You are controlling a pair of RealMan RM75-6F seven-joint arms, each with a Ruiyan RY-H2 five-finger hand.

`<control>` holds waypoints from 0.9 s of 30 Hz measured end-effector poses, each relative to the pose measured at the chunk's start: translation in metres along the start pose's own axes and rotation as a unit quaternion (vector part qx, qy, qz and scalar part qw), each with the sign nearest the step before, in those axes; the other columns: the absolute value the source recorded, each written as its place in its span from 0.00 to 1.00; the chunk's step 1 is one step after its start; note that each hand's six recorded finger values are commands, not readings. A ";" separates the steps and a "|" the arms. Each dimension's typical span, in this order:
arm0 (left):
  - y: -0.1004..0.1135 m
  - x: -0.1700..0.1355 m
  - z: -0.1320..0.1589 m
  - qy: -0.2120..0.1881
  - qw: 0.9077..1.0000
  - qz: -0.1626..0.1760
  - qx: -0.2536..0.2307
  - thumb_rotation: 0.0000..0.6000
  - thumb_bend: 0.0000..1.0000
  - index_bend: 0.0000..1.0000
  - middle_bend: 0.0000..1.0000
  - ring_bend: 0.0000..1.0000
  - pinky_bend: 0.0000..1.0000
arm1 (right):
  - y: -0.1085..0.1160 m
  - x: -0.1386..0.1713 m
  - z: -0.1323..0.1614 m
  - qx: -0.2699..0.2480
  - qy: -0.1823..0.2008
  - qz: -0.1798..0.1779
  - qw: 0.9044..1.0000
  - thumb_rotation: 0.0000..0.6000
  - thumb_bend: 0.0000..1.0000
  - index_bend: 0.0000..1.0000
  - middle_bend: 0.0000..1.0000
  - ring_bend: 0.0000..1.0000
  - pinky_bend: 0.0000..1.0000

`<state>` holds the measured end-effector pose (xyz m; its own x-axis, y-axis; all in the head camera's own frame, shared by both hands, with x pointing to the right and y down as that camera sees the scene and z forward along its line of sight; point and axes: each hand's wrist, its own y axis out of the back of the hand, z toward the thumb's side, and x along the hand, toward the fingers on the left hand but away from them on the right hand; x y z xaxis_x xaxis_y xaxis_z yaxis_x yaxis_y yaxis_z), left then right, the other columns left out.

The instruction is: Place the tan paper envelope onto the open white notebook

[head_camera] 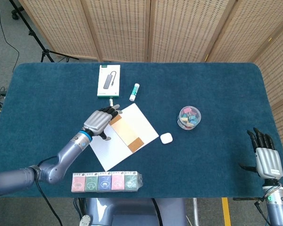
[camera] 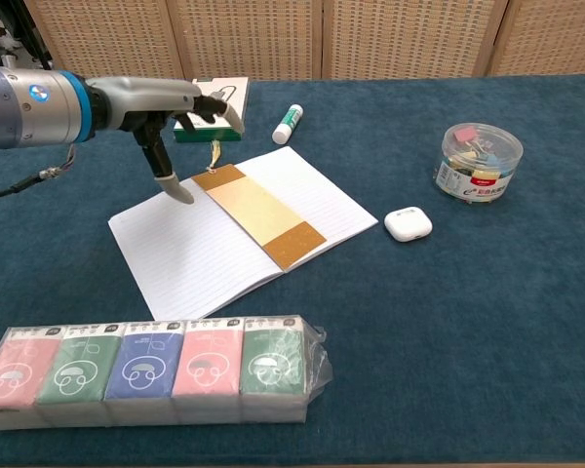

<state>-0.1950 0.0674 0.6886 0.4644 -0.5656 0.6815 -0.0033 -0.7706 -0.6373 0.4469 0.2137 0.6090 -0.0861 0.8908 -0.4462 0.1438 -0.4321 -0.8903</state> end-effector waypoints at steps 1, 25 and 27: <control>-0.002 -0.001 -0.004 -0.002 1.000 -0.012 0.001 1.00 0.11 0.21 0.03 0.11 0.17 | -0.001 0.000 0.000 0.000 -0.001 0.001 1.000 1.00 0.00 0.00 0.00 0.00 0.00; -0.023 0.008 -0.034 0.014 0.996 -0.067 0.051 1.00 0.12 0.25 0.06 0.11 0.17 | -0.001 -0.001 -0.002 0.000 -0.005 0.001 1.000 1.00 0.00 0.00 0.00 0.00 0.00; -0.024 0.010 -0.031 0.012 0.996 -0.067 0.054 1.00 0.12 0.25 0.06 0.11 0.17 | -0.001 -0.001 -0.002 0.000 -0.005 0.001 1.000 1.00 0.00 0.00 0.00 0.00 0.00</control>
<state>-0.2180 0.0714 0.7218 0.4332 -0.4683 0.7701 0.1532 -0.8037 -0.5749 0.4494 0.2132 0.6108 -0.0961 0.8885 -0.4486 0.1441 -0.4335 -0.8895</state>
